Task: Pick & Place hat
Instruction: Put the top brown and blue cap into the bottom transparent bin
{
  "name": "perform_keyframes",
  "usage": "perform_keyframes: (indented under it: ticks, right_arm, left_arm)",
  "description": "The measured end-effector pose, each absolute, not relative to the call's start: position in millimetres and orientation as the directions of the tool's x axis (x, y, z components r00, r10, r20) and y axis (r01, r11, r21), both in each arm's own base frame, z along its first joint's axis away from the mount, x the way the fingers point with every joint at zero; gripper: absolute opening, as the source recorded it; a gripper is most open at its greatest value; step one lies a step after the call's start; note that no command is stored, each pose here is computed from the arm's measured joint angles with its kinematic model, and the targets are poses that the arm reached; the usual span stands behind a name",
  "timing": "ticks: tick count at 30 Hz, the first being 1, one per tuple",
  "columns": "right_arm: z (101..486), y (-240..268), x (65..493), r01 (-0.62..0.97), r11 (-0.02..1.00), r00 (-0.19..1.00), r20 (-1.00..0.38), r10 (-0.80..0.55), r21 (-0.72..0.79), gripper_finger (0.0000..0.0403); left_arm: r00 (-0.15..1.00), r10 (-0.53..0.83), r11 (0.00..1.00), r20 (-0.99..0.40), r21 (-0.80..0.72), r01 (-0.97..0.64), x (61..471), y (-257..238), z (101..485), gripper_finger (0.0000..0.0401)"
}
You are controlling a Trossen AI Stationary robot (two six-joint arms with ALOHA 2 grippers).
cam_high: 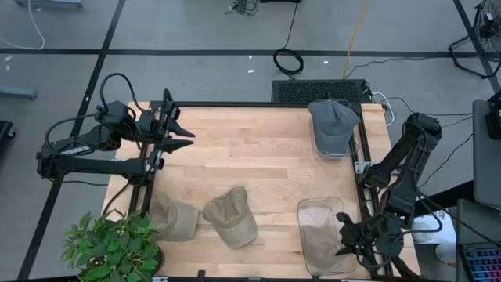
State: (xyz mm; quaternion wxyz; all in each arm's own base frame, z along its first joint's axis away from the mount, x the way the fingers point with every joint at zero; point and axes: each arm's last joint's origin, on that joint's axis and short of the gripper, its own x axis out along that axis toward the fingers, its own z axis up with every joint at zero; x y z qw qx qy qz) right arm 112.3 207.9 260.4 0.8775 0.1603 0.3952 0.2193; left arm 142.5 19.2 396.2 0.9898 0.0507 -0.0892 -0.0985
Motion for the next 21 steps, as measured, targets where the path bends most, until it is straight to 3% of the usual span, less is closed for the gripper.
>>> perform_keyframes:
  ticks: [16, 21]
  right_arm:
    - [226, 189, 124, -0.21, 0.904, 0.584, -0.694, 0.422, 0.372, 0.0]
    - [219, 182, 130, -0.091, 0.904, 0.591, -0.709, 0.386, 0.417, 0.0001]
  left_arm:
    - [0.965, -0.204, 0.975, 0.167, 0.118, 0.186, 142, 19, 396, 0.0088]
    - [0.965, -0.204, 0.975, 0.167, 0.118, 0.186, 142, 19, 396, 0.0088]
